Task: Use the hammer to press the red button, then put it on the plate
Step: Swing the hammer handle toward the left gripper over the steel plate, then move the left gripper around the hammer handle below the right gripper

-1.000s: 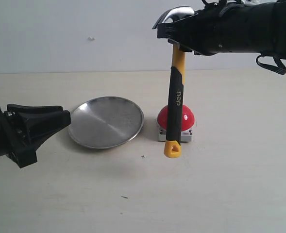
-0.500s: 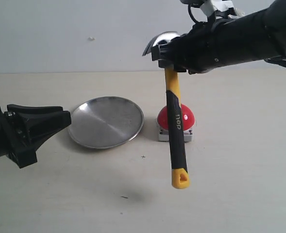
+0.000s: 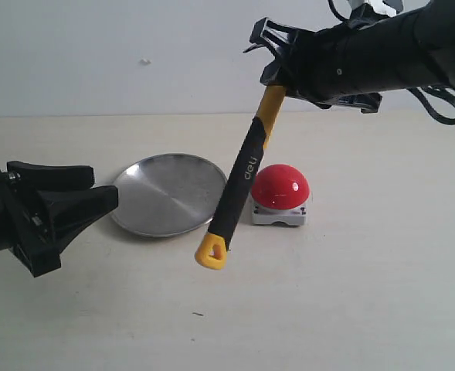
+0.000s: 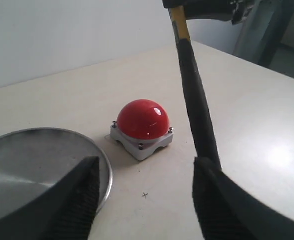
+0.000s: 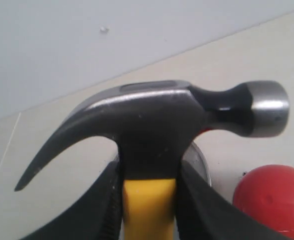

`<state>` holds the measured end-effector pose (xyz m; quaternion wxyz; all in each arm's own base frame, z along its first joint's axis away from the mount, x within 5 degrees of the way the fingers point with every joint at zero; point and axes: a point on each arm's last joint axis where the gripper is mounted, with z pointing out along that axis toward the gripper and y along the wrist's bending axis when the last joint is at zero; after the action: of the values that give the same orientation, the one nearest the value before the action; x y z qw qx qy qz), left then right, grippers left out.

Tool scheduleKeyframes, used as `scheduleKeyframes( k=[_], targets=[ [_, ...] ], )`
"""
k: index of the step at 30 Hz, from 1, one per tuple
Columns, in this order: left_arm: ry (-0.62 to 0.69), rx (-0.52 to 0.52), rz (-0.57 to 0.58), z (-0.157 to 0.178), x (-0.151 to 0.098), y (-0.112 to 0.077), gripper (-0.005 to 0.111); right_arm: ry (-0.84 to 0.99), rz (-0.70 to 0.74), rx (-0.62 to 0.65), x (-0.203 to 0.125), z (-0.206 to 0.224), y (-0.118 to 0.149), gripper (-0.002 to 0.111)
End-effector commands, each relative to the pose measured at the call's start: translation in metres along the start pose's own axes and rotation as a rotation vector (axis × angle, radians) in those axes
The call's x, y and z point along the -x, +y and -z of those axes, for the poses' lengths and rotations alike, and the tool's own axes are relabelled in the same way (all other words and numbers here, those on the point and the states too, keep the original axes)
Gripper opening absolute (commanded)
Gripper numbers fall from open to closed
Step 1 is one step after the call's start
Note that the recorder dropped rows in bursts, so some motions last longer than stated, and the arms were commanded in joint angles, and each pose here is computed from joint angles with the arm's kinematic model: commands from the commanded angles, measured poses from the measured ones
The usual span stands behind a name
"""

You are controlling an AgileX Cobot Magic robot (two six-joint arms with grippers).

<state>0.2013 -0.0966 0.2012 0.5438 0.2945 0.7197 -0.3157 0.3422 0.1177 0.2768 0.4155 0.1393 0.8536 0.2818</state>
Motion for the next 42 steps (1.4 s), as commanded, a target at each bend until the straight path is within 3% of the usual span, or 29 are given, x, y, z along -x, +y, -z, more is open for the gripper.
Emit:
scheduleKeyframes(
  k=[1, 10, 20, 29, 33, 42],
  targets=[
    [-0.029, 0.031, -0.102, -0.002, 0.005, 0.004, 0.057, -0.118, -0.015, 0.016, -0.003, 0.001, 0.014, 0.0],
    [0.008, 0.08, -0.162, -0.014, 0.024, 0.018, 0.057, -0.136, 0.075, 0.078, -0.022, 0.001, 0.042, 0.0],
    [0.123, -0.159, -0.109, -0.038, 0.002, 0.018, 0.057, -0.158, 0.135, 0.073, -0.027, -0.006, 0.044, 0.0],
    [0.167, -0.225, 0.013, -0.058, -0.003, 0.03, 0.057, -0.199, 0.141, 0.067, -0.037, -0.017, 0.048, 0.0],
    [0.181, -0.304, -0.015, -0.063, -0.006, 0.028, 0.057, -0.217, 0.127, 0.069, -0.035, -0.017, 0.048, 0.0],
    [0.217, -0.364, -0.035, -0.091, -0.01, 0.014, 0.057, -0.199, 0.123, 0.072, -0.036, -0.017, 0.049, 0.0]
  ],
)
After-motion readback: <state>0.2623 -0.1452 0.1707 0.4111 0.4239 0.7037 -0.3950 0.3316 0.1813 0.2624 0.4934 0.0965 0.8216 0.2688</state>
